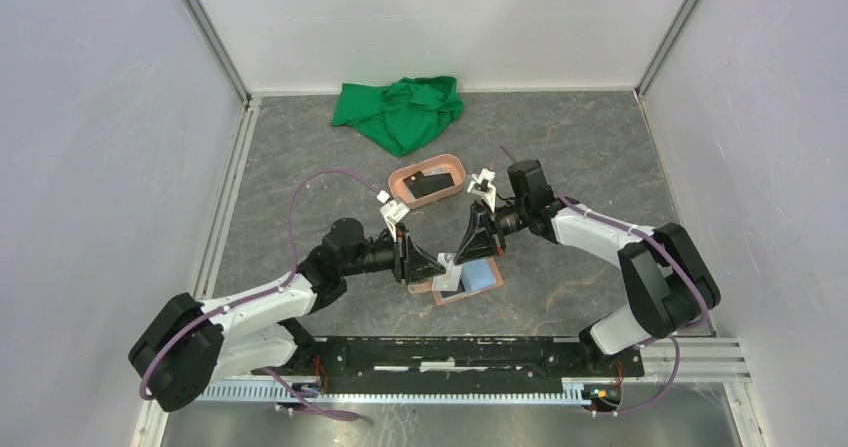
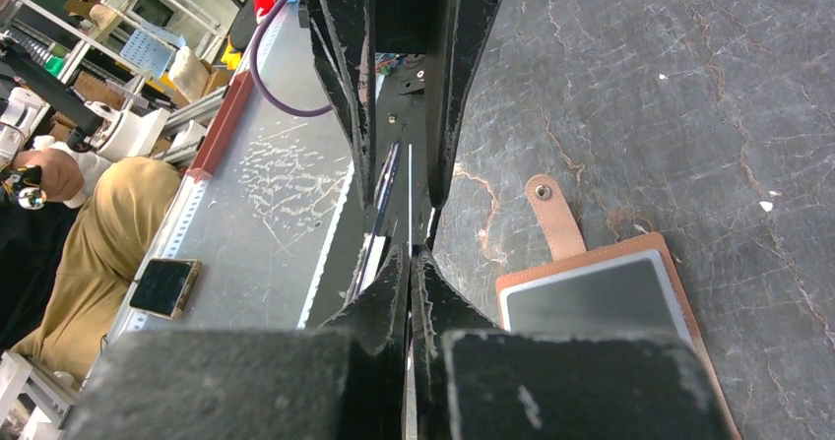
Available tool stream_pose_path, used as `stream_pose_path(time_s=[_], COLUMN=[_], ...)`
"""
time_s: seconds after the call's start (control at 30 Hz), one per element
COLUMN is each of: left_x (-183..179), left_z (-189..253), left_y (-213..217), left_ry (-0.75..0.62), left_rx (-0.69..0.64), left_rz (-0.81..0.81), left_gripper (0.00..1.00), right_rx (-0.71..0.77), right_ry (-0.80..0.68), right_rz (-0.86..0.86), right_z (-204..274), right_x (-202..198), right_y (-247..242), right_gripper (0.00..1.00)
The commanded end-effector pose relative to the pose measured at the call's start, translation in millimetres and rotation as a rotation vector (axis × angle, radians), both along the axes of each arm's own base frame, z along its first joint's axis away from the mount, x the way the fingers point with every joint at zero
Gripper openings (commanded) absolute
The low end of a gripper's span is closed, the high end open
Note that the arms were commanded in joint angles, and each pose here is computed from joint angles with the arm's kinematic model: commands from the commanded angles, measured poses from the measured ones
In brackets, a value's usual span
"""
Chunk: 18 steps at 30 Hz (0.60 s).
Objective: Put the credit cards into the card holder
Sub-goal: Insert the credit card into the card holder.
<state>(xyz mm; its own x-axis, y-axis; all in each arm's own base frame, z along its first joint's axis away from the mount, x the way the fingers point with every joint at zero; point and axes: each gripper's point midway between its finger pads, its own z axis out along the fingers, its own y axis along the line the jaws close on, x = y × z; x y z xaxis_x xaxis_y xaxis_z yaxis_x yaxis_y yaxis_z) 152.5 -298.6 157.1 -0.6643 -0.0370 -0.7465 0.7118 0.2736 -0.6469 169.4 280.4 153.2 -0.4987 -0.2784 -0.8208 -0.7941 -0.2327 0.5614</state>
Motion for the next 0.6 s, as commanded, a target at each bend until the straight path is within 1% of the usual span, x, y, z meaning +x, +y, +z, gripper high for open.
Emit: stream_pose_path(time_s=[0.0,0.3,0.5,0.53,0.57], left_x=[-6.5,-8.3,-9.2,-9.6,-9.6], left_z=[5.1,2.5,1.2,1.4,1.4], left_y=[-4.2,-4.9,-8.3,-9.0,-9.7], left_ry=[0.015,0.025,0.043,0.046,0.051], left_rx=[-0.045,-0.052,-0.061,-0.064,-0.067], left_rz=[-0.03,-0.036,-0.047,-0.049,-0.049], left_gripper=[0.37,0.32,0.34,0.33,0.29], right_rx=[0.042,0.043,0.042,0.043,0.043], right_ry=[-0.043,-0.042,-0.041,-0.043,-0.046], right_rz=[0.017,0.017,0.015,0.014,0.013], right_z=[13.5,13.3,13.3,13.7,13.9], right_x=[6.7,7.0,7.2,7.4,7.6], right_y=[2.0,1.8,1.3,1.2,1.2], right_gripper=[0.0,0.0,0.0,0.0,0.0])
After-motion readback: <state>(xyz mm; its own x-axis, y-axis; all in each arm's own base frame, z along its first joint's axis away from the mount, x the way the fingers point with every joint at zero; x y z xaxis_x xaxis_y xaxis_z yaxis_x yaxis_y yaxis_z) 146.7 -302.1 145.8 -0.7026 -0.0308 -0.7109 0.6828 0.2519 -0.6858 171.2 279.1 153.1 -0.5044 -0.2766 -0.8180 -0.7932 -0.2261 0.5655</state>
